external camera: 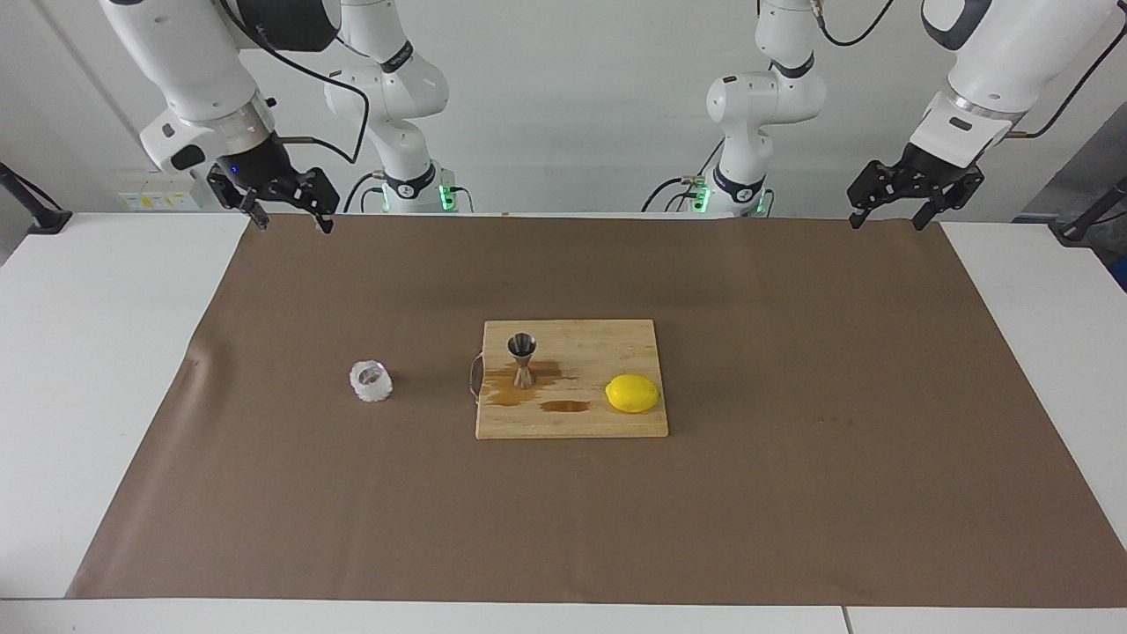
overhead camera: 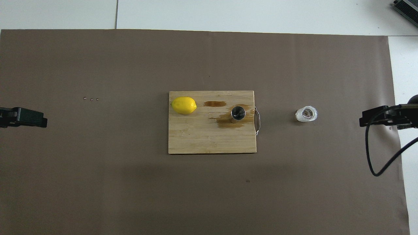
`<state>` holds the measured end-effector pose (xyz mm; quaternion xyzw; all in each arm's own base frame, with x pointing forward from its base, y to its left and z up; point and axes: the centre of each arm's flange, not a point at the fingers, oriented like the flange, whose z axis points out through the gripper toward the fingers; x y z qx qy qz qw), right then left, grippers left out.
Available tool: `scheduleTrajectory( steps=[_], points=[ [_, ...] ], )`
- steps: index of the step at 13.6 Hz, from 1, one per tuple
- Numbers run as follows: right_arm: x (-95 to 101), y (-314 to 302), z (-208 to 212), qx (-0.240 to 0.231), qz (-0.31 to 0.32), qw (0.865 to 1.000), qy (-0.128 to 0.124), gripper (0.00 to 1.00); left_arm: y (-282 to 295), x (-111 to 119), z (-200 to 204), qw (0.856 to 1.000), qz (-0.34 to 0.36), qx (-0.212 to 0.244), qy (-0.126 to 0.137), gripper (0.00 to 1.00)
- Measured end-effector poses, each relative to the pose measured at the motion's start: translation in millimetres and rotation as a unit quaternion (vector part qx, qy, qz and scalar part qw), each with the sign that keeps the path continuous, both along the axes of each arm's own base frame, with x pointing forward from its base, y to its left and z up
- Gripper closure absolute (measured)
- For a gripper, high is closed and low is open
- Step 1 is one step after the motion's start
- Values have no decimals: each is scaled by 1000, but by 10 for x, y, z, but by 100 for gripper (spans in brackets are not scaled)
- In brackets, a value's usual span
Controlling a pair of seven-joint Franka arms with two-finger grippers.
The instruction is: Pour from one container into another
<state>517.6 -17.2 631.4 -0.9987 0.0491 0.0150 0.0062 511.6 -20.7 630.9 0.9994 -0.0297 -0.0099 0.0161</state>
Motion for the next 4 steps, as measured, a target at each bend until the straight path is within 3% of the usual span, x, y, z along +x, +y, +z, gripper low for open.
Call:
scheduleTrajectory(
  steps=[4],
  points=[
    [-120, -121, 234, 2, -10, 1000, -21, 0, 0, 0, 0, 1000, 0, 0, 0, 0]
  ],
)
